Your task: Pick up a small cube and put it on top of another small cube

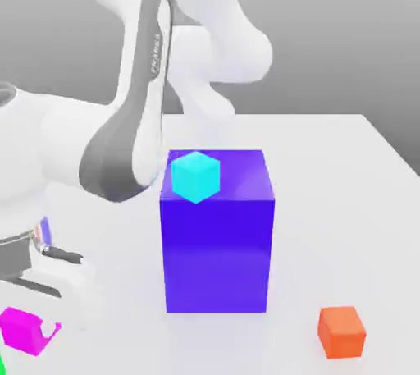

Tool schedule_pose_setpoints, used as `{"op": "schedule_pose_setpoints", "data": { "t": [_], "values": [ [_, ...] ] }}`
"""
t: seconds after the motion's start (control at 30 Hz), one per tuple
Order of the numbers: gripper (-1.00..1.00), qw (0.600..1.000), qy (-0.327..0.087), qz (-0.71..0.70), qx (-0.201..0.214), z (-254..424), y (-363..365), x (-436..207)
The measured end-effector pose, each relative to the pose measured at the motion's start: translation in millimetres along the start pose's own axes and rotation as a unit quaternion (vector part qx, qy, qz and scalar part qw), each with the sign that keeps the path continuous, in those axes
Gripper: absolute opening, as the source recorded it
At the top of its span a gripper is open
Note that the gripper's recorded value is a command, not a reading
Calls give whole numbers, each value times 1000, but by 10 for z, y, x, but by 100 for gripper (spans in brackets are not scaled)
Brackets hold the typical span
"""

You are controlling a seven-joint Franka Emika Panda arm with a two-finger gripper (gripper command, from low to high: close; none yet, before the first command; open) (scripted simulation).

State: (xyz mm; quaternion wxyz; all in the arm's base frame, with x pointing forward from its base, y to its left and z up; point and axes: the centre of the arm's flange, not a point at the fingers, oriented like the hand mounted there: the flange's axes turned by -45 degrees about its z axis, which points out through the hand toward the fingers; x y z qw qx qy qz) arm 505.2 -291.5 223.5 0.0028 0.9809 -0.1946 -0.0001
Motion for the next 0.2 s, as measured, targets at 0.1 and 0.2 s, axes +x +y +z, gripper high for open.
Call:
{"op": "schedule_pose_setpoints", "data": {
  "t": [0.1, 0.2],
  "values": [
    [100, 1000, 0, 9, 3, 396, 238, 42],
    [100, 1000, 0, 9, 3, 396, 238, 42]
  ]
}}
